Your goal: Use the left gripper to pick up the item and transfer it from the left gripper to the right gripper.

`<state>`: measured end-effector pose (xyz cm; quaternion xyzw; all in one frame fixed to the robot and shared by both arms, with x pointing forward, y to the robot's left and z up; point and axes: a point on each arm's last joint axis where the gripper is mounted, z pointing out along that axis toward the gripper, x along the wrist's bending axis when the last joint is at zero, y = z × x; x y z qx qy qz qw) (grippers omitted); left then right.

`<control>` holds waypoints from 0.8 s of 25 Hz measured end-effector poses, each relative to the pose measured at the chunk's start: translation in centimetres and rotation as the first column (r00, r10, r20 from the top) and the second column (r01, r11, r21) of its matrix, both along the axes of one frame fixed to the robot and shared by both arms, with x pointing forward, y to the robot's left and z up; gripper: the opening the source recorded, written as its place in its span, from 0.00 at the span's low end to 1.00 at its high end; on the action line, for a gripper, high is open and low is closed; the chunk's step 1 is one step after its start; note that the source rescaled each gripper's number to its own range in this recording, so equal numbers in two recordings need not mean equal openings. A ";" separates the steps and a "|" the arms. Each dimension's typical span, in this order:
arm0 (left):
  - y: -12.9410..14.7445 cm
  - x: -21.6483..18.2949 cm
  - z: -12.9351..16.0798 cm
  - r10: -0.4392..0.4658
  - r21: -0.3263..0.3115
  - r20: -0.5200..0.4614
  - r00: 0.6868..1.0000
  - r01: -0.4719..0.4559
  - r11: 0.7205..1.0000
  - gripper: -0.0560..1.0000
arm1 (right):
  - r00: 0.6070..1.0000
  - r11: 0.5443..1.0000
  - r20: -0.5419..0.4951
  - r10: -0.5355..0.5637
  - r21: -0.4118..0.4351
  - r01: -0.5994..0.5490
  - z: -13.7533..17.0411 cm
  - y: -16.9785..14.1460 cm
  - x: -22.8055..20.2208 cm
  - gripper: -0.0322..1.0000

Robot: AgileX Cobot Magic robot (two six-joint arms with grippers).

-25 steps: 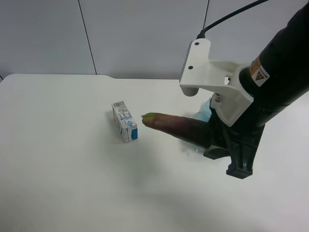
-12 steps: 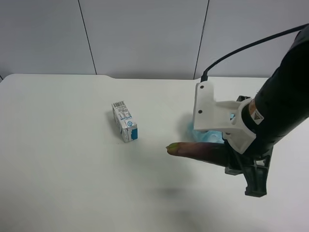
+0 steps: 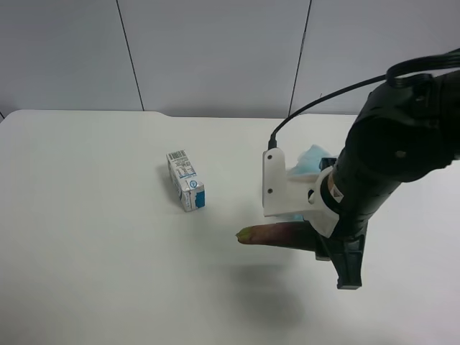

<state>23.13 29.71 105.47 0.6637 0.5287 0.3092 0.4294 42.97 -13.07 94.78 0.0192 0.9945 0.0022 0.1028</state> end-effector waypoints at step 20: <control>0.0 0.0 0.0 -0.001 0.001 0.000 1.000 0.001 1.000 1.00 | 0.996 0.996 -0.033 0.088 -0.012 -0.088 -5.1 1.6 1.3 0.03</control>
